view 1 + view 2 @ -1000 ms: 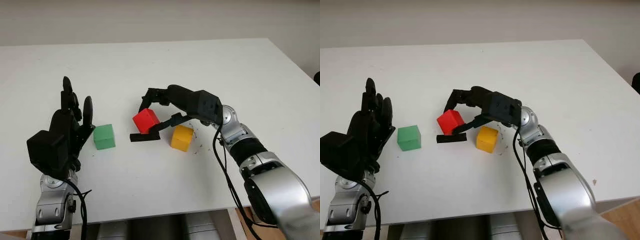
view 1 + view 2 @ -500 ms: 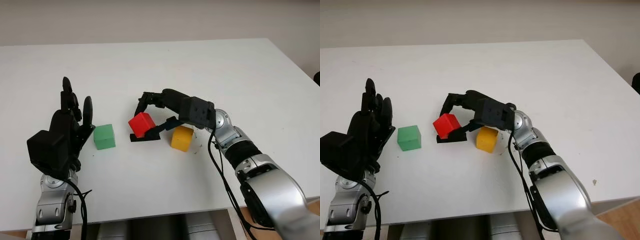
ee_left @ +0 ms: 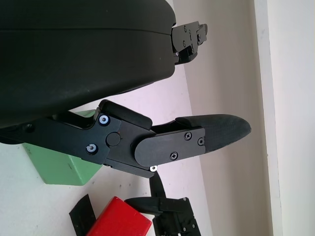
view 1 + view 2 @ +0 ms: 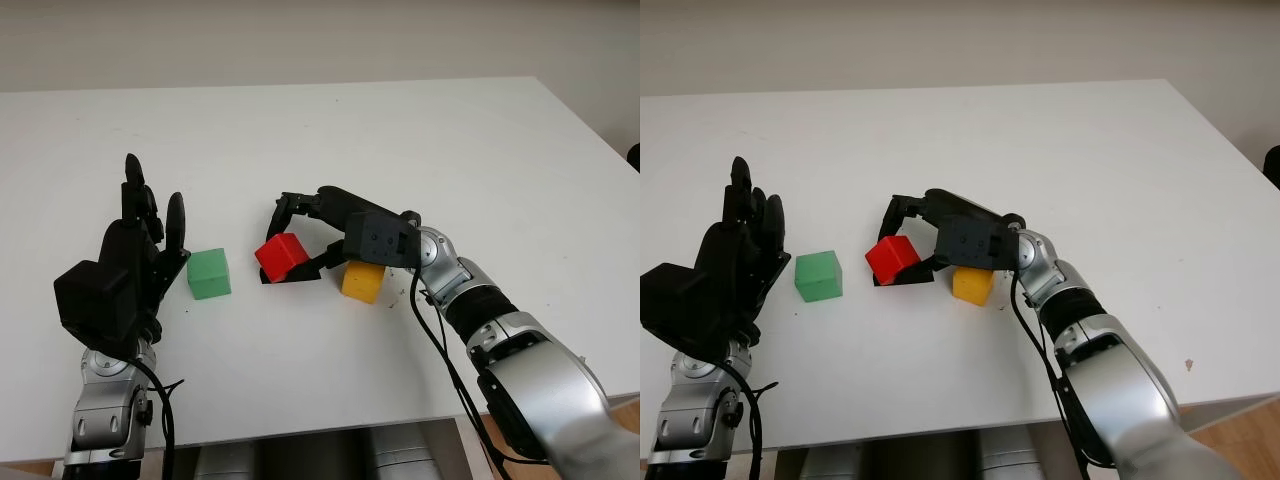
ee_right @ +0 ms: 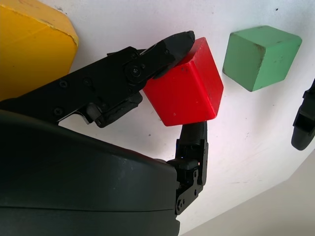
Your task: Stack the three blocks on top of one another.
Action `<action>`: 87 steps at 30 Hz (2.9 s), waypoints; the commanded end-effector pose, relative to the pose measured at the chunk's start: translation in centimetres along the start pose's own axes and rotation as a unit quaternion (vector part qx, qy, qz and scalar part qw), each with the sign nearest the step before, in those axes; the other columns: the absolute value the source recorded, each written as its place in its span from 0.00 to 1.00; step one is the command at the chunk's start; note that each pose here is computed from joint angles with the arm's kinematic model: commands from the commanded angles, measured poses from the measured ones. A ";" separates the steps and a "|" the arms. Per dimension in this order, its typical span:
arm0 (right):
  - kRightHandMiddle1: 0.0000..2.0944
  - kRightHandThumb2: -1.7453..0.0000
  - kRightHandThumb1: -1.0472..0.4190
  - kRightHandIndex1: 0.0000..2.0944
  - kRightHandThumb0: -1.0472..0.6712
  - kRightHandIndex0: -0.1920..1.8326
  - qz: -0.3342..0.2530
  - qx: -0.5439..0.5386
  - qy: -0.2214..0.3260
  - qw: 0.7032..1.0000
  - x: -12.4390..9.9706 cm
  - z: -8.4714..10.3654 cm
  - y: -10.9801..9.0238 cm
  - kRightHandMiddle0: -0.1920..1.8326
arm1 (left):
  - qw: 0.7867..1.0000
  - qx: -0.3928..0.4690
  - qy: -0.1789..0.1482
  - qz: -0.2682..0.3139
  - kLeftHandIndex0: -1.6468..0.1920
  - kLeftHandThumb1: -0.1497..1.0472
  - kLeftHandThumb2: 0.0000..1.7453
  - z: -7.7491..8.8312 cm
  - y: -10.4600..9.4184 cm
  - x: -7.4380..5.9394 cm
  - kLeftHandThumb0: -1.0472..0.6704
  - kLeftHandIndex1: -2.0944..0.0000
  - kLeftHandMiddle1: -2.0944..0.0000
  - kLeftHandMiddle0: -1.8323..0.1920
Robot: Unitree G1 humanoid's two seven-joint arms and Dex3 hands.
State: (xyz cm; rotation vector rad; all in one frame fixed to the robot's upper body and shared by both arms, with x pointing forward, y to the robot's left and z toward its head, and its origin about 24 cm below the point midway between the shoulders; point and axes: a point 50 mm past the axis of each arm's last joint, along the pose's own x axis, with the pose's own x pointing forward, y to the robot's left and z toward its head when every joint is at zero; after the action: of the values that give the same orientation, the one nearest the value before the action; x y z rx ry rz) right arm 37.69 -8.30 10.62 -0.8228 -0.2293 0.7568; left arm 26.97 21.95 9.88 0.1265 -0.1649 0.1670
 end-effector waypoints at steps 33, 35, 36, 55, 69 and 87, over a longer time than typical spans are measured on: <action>0.49 0.97 0.09 0.02 0.30 0.16 0.023 -0.083 -0.009 0.996 -0.3 0.4 -0.9 0.20 | 1.000 0.001 -0.011 -0.007 1.00 1.00 0.35 0.4 -0.3 0.1 0.18 1.00 1.00 1.00; 0.48 0.97 0.09 0.02 0.30 0.16 0.023 -0.083 -0.008 0.996 -0.3 0.4 -0.9 0.20 | 1.000 0.002 -0.011 -0.007 1.00 1.00 0.35 0.4 -0.3 0.2 0.18 1.00 1.00 1.00; 0.46 0.97 0.09 0.02 0.30 0.16 0.022 -0.085 -0.008 0.996 -0.3 0.4 -0.9 0.20 | 1.000 0.002 -0.010 -0.007 1.00 1.00 0.35 0.4 -0.3 0.2 0.18 1.00 1.00 1.00; 0.20 0.97 0.08 0.01 0.18 0.05 0.033 -0.098 -0.021 0.994 -0.6 0.9 -2.5 0.09 | 1.000 0.000 -0.013 -0.005 1.00 1.00 0.35 0.4 -0.4 -0.1 0.18 1.00 1.00 1.00; 0.09 0.97 0.08 0.02 0.08 0.01 0.023 -0.055 -0.120 0.991 -7.9 5.1 -11.0 0.10 | 1.000 -0.005 -0.012 -0.009 1.00 1.00 0.34 0.4 -0.5 0.0 0.17 1.00 1.00 1.00; 0.09 0.97 0.13 0.03 0.22 0.13 0.009 -0.210 -0.040 0.977 -11.4 2.7 -13.7 0.31 | 1.000 -0.003 -0.018 -0.013 1.00 1.00 0.34 0.7 -0.2 0.2 0.17 1.00 1.00 1.00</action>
State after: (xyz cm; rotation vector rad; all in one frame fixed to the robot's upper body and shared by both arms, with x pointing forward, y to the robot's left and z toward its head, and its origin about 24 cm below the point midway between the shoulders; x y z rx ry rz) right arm 35.37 -20.43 22.45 -1.1431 -0.4343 0.7891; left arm 26.98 21.48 9.91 0.1206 -0.1718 0.1391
